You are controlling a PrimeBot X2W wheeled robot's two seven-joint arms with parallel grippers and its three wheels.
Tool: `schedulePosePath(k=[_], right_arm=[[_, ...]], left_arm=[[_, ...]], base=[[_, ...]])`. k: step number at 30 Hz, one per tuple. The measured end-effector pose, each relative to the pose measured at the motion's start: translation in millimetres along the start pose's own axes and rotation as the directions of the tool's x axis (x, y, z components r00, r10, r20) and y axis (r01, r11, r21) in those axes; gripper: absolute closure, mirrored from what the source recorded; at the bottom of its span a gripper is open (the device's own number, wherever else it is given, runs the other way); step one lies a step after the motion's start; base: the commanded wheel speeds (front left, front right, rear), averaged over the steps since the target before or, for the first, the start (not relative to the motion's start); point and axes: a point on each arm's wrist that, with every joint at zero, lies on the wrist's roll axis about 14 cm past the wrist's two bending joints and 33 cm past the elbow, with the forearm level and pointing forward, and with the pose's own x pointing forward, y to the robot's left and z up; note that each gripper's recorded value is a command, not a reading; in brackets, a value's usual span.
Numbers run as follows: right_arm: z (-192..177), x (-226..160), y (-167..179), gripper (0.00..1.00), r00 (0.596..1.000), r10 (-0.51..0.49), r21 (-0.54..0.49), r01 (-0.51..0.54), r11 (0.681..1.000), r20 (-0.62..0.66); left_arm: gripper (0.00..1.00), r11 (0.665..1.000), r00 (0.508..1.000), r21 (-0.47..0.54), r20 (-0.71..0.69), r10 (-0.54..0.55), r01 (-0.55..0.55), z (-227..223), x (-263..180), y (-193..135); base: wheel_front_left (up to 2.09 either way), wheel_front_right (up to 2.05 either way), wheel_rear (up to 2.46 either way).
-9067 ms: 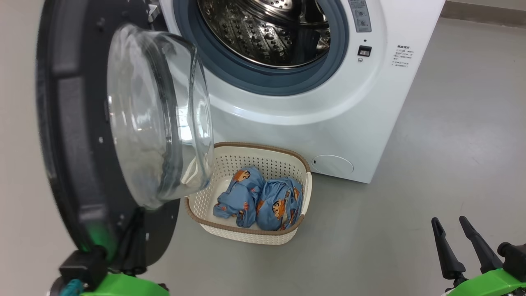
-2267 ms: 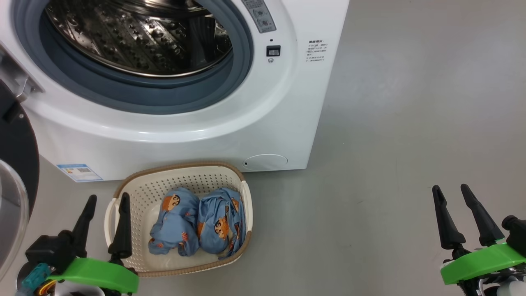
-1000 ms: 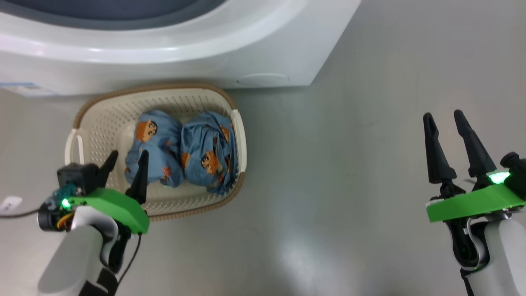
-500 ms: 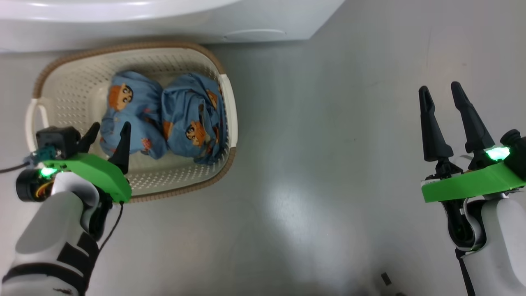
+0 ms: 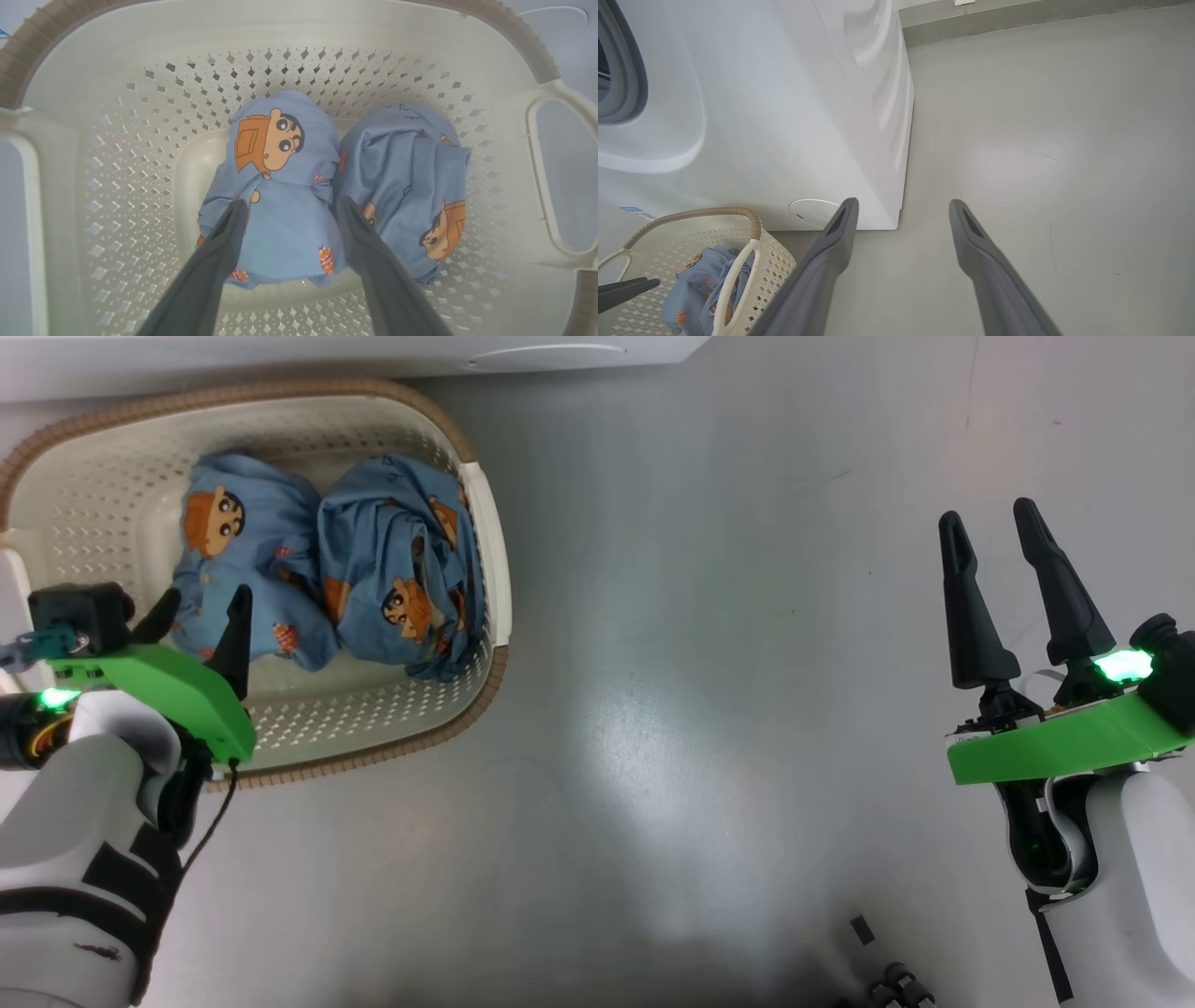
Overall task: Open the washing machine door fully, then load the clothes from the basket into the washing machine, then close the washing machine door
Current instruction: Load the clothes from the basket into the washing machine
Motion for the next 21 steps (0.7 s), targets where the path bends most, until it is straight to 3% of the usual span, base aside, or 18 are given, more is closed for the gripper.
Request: schedulePosePath(k=[21], right_arm=[[-16.5,1.0,-1.2,0.0,0.999,0.007,-0.01,-0.007,1.0,-0.032]], left_arm=[[0.0,1.0,0.996,0.014,-0.093,-0.01,0.012,-16.3,21.9,7.8]], base=[[0.0,0.0,0.0]])
